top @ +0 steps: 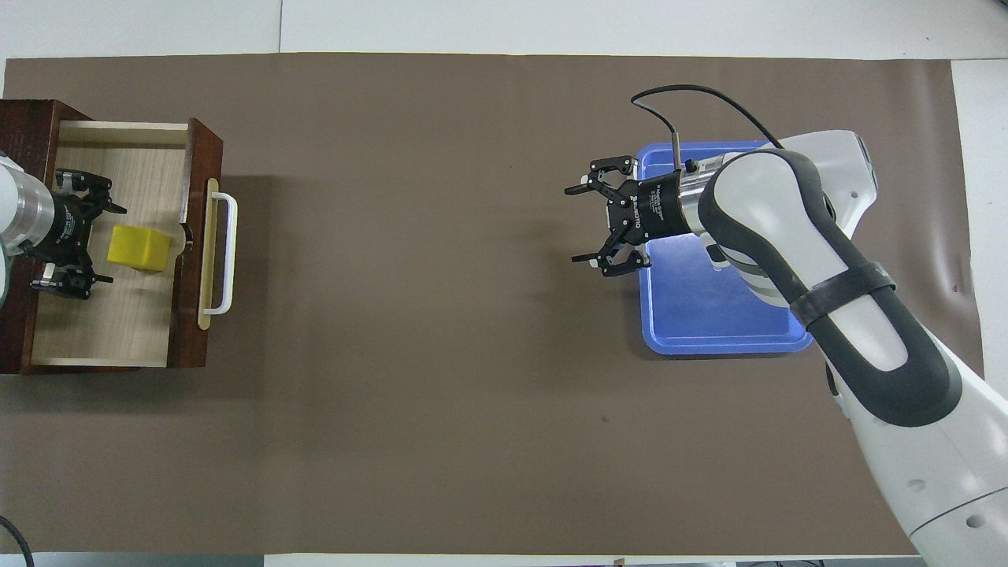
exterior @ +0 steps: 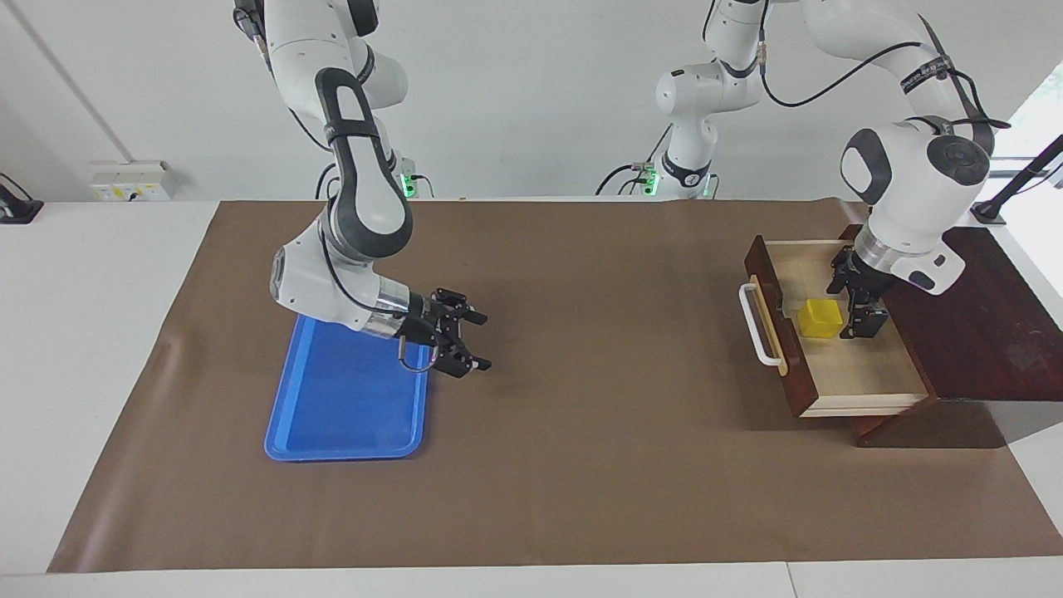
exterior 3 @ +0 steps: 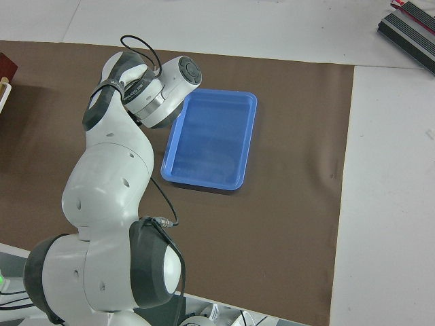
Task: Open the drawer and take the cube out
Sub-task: 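Reach into the open drawer and grasp the yellow cube with the left gripper, then lift the cube with the left gripper while the right gripper approaches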
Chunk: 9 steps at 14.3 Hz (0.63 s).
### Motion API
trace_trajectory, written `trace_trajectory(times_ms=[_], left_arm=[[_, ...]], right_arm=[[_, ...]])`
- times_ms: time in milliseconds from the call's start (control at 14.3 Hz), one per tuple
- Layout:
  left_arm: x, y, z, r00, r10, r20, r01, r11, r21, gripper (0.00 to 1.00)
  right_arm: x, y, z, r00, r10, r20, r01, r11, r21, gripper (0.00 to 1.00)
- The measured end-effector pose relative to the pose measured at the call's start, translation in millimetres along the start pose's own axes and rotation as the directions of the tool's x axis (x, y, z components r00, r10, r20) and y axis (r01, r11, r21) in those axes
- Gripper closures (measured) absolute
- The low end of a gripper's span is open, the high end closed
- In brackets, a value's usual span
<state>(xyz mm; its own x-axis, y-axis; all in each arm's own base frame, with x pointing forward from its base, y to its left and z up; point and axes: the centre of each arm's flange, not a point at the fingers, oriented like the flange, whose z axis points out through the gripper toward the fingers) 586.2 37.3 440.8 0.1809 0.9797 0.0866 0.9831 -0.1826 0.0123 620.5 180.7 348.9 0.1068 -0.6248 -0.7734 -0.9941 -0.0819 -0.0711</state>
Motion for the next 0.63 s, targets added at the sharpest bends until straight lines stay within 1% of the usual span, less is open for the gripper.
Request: trace_trajectory(times_ms=[280, 350, 420, 490, 630], left_arm=[[-12, 1, 5, 1.000, 0.004, 0.001, -0.004, 1.000, -0.010, 0.00], [-14, 2, 5, 1.000, 0.008, 0.001, -0.008, 1.000, -0.011, 0.07], [-15, 2, 4, 1.000, 0.007, 0.001, -0.007, 1.000, -0.013, 0.07], [-14, 2, 4, 1.000, 0.005, 0.000, -0.005, 1.000, -0.015, 0.16], [-12, 2, 2, 1.000, 0.001, -0.002, -0.001, 1.000, -0.021, 0.44]], right_arm=[[-11, 3, 1, 1.000, 0.011, 0.019, -0.011, 1.000, -0.025, 0.00], [-15, 4, 4, 1.000, 0.015, 0.023, -0.014, 0.999, -0.035, 0.00], [-20, 6, 8, 1.000, 0.014, 0.024, -0.013, 0.999, -0.043, 0.00], [-24, 7, 13, 1.000, 0.012, 0.024, -0.011, 0.999, -0.050, 0.00], [-27, 8, 17, 1.000, 0.014, 0.024, -0.012, 0.998, -0.057, 0.00]])
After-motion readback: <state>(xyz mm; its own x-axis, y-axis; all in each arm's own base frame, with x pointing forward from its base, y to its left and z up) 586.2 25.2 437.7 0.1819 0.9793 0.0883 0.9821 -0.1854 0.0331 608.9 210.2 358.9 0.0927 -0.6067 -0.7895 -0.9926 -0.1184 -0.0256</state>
